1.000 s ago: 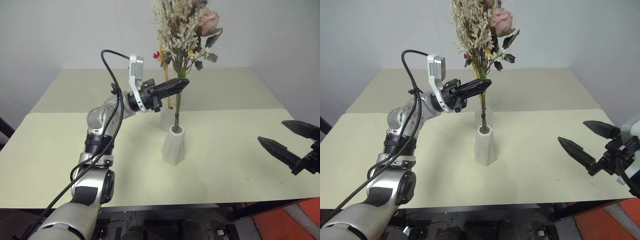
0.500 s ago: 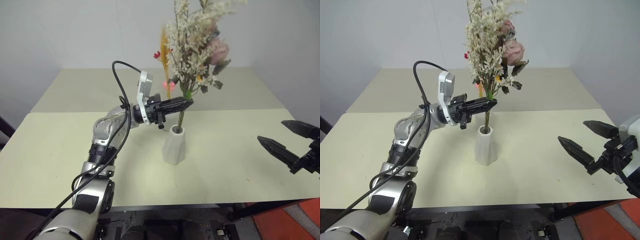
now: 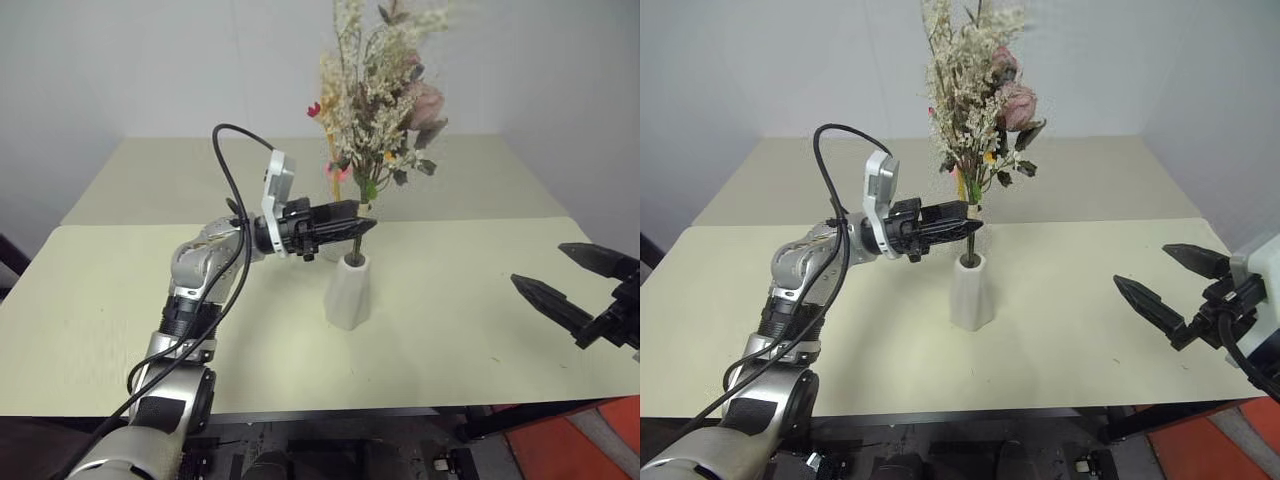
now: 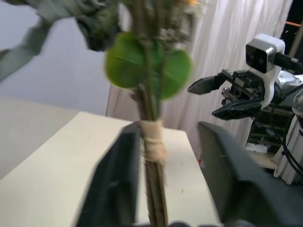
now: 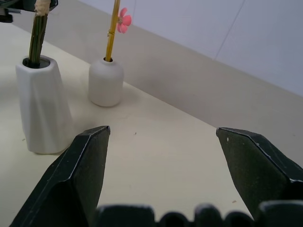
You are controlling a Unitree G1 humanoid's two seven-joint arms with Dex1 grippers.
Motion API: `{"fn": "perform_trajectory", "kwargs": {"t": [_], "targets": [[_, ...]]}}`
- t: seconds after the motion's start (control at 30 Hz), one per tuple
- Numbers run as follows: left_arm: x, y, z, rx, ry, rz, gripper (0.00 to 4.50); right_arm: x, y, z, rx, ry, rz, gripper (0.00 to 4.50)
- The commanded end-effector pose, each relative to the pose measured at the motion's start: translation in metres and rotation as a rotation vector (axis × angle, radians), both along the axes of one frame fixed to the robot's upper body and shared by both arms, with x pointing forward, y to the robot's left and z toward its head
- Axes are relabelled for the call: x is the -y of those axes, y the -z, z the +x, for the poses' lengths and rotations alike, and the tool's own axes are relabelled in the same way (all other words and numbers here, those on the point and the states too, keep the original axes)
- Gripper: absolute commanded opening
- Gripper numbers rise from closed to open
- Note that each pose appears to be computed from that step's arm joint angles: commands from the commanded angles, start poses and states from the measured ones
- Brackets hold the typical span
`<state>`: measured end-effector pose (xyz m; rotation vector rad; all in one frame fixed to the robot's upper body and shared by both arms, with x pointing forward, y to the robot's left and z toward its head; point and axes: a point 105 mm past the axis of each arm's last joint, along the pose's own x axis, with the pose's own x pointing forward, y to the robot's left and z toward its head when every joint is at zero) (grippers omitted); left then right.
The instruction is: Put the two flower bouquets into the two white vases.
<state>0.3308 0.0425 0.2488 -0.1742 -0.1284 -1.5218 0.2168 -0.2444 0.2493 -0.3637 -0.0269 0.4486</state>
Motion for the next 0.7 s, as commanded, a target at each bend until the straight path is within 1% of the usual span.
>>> {"fn": "perform_trajectory", "kwargs": {"t": [0.03, 0.07, 0.17, 0.3, 0.47, 0.6, 0.7], "targets": [[-0.003, 0.005, -0.012, 0.095, 0.044, 0.081, 3.24, -0.001, -0.009, 0.0, 0.052, -0.007, -0.023, 4.25], [-0.006, 0.007, -0.014, 0.11, 0.055, 0.084, 3.52, -0.001, -0.009, 0.001, 0.053, -0.009, -0.019, 4.25], [-0.012, 0.001, -0.019, 0.079, 0.098, 0.042, 4.42, 0.0, -0.01, 0.003, 0.054, -0.011, -0.019, 4.25], [-0.029, 0.014, -0.013, 0.087, 0.011, 0.192, 4.47, 0.001, -0.01, 0.004, 0.051, -0.009, -0.031, 4.25], [-0.082, 0.028, -0.007, 0.107, -0.179, 0.368, 4.47, 0.002, -0.009, 0.003, 0.047, 0.001, -0.04, 4.25], [-0.127, 0.03, -0.016, 0.102, -0.329, 0.454, 4.47, 0.004, -0.01, 0.001, 0.047, -0.002, -0.035, 4.25], [-0.149, 0.019, -0.031, 0.124, -0.404, 0.481, 4.47, 0.011, -0.008, -0.004, 0.037, -0.035, -0.008, 4.25]]}}
